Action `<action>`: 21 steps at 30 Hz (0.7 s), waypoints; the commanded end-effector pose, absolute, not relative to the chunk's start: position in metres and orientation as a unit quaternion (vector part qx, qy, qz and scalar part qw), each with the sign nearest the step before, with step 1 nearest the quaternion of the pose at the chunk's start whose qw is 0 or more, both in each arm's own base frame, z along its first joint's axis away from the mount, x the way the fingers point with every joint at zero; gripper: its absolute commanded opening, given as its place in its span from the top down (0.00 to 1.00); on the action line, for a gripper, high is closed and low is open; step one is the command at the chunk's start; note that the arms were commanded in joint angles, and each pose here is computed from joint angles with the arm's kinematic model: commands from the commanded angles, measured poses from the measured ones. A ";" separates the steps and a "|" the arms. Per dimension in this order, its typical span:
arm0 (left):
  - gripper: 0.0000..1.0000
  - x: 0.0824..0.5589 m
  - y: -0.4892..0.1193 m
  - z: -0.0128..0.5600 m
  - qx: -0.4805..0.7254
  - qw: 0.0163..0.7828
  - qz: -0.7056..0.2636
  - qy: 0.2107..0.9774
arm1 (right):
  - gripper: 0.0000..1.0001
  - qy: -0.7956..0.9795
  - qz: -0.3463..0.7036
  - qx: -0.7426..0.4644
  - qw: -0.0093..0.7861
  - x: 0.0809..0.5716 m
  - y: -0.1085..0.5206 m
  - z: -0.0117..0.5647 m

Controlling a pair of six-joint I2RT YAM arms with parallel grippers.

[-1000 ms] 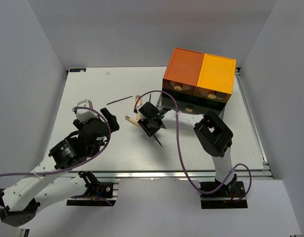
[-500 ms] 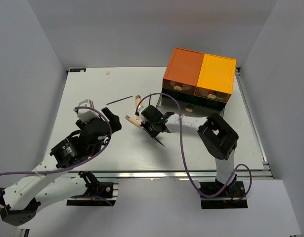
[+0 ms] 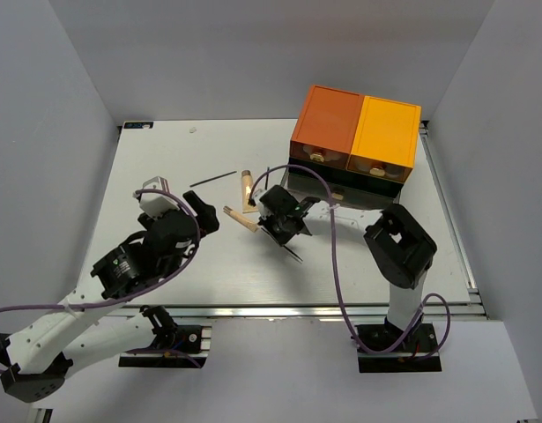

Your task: Organize the makeup

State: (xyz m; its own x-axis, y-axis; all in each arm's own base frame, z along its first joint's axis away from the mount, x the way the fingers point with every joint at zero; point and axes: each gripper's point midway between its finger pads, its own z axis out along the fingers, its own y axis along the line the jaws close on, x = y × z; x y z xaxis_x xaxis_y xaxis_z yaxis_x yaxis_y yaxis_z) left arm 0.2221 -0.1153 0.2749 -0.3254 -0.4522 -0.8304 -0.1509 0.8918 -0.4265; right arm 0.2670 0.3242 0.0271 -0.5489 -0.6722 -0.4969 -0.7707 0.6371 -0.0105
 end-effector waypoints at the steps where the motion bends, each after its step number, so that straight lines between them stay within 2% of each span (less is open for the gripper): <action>1: 0.02 0.223 -0.112 0.288 -0.201 0.561 -0.149 0.789 | 1.00 0.861 0.121 -0.417 0.267 0.274 0.325 0.069; 6: 0.02 0.224 -0.117 0.285 -0.200 0.559 -0.155 0.790 | 1.00 0.849 0.151 -0.424 0.277 0.268 0.330 0.091; 9: 0.02 0.227 -0.120 0.283 -0.201 0.558 -0.154 0.791 | 1.00 0.824 0.211 -0.448 0.276 0.252 0.344 0.110; 13: 0.02 0.232 -0.126 0.291 -0.206 0.566 -0.168 0.780 | 1.00 0.743 0.296 -0.494 0.341 0.237 0.363 0.180; 17: 0.02 0.237 -0.129 0.299 -0.209 0.574 -0.170 0.773 | 1.00 0.690 0.314 -0.498 0.421 0.255 0.363 0.253; 19: 0.02 0.241 -0.133 0.302 -0.204 0.579 -0.168 0.772 | 1.00 0.685 0.311 -0.490 0.440 0.276 0.347 0.273; 21: 0.02 0.246 -0.138 0.302 -0.197 0.577 -0.161 0.776 | 1.00 0.680 0.265 -0.501 0.465 0.304 0.324 0.283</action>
